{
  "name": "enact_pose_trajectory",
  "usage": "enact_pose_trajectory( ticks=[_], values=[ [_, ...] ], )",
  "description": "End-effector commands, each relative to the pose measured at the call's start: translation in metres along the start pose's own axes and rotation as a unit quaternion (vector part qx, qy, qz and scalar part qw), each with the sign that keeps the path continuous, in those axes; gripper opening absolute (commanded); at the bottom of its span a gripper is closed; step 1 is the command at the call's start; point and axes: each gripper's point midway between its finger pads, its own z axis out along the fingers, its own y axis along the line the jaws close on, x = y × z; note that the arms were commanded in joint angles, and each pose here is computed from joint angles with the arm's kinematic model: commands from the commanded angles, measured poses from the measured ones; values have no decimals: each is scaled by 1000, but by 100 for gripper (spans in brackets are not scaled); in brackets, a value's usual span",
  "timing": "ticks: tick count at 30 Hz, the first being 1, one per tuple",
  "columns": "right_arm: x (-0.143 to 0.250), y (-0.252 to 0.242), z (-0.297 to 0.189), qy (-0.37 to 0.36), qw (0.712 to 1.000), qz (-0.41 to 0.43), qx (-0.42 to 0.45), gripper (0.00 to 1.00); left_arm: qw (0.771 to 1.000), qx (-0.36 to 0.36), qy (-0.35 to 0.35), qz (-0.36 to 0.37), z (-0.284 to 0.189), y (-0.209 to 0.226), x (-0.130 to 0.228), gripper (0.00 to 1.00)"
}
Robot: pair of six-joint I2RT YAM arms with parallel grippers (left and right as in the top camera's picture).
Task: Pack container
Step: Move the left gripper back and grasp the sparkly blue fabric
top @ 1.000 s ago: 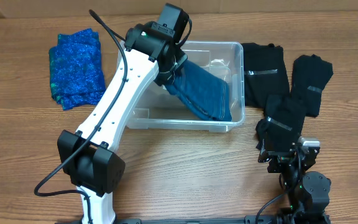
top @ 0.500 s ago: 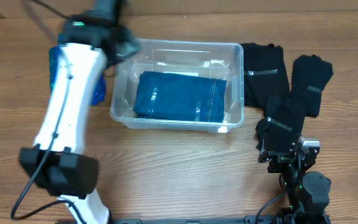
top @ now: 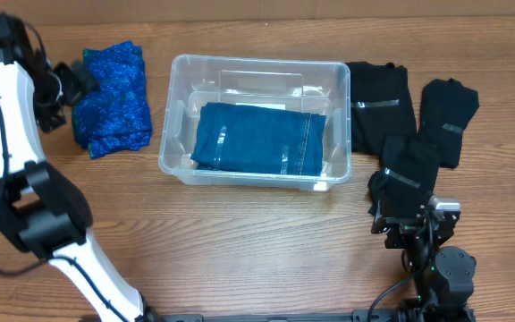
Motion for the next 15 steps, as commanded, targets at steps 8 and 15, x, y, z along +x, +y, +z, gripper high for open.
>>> enact_pose_trajectory(
  ticks=[8,15],
  values=[
    [0,0,0,-4,1000,4,-1,100,995,56,69,48,97,34,-8,100],
    [0,0,0,-4,1000,4,-1,100,991,79,86,69,124,19,0,42]
  ],
)
